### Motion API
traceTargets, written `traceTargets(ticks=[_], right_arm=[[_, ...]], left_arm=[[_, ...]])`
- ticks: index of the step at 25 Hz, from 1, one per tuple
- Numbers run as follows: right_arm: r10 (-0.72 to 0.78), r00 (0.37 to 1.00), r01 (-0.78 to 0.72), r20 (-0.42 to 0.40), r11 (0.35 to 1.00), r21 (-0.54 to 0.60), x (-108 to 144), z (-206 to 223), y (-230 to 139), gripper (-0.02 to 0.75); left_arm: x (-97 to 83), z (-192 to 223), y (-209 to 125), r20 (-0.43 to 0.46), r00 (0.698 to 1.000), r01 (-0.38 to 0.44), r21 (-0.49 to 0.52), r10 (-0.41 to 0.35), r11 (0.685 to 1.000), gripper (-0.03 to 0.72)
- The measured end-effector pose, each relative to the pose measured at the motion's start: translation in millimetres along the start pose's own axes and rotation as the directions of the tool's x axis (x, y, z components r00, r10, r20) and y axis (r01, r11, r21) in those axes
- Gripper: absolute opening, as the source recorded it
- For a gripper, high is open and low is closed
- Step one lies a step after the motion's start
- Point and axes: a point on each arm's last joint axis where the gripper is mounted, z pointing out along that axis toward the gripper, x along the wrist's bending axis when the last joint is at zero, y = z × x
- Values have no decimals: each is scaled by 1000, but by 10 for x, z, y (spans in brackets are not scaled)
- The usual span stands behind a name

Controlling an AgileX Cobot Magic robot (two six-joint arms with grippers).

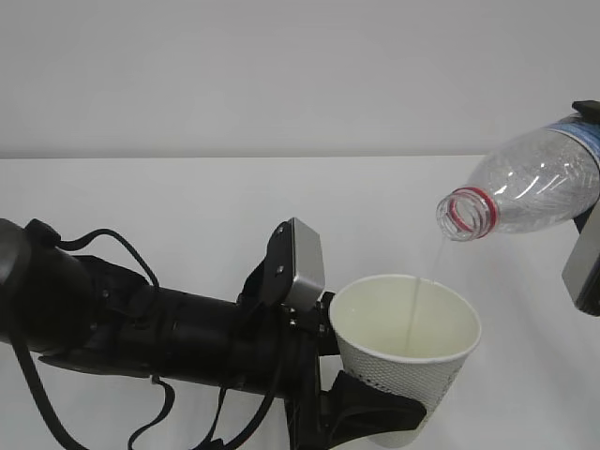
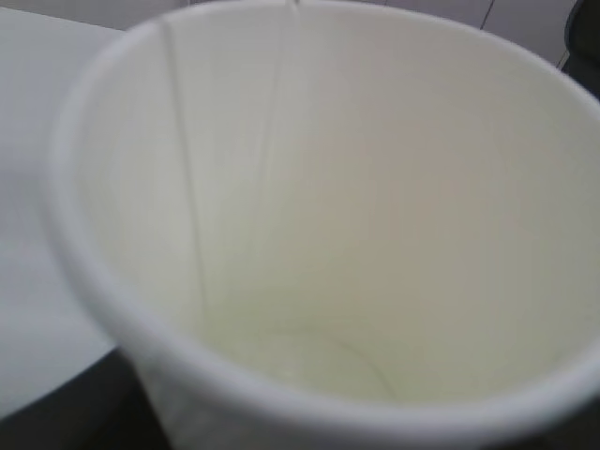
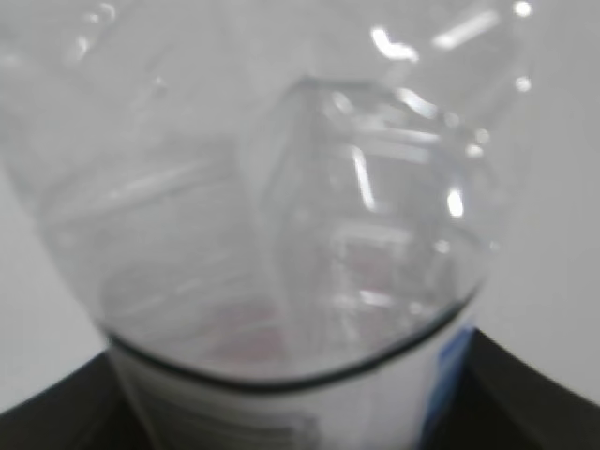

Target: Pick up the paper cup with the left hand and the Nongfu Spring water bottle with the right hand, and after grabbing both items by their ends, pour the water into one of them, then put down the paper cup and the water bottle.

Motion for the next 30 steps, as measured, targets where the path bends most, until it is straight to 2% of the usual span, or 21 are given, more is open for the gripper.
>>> traceTargets(ticks=[30], right_arm=[[-17, 1000, 17, 7, 1000, 0, -6, 0, 0, 503]], left_arm=[[1, 0, -1, -2, 1000, 0, 1, 0, 1000, 521]])
